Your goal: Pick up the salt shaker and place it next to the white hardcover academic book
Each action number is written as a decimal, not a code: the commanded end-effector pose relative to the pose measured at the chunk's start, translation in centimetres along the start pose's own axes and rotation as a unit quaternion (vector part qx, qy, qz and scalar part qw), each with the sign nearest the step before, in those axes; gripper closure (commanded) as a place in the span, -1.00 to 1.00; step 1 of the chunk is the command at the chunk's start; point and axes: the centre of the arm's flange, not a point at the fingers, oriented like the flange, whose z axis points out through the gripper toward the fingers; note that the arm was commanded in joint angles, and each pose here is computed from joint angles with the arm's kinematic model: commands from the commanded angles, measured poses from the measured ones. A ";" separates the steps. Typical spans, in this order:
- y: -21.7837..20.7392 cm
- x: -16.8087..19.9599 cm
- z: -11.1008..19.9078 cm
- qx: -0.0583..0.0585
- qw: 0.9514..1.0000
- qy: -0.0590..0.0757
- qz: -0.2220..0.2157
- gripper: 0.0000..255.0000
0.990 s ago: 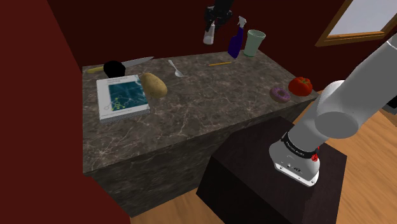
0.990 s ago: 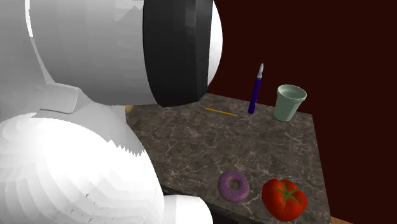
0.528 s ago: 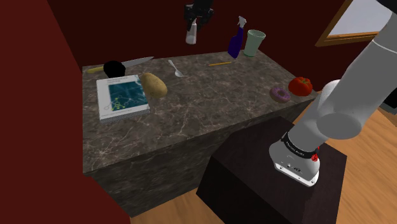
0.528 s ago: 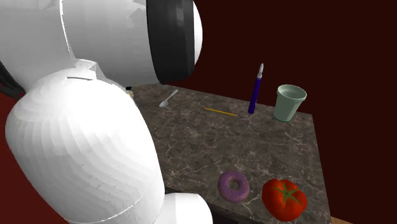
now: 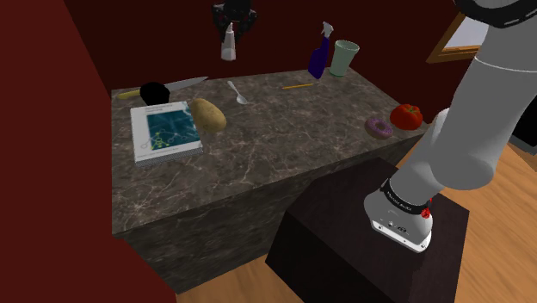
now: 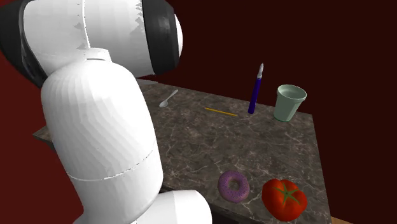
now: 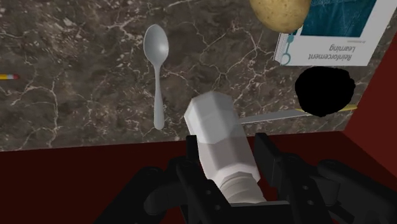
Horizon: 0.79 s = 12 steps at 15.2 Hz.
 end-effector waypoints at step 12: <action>-7.9 0.5 4.8 0.000 1.000 0.000 0.001 1.00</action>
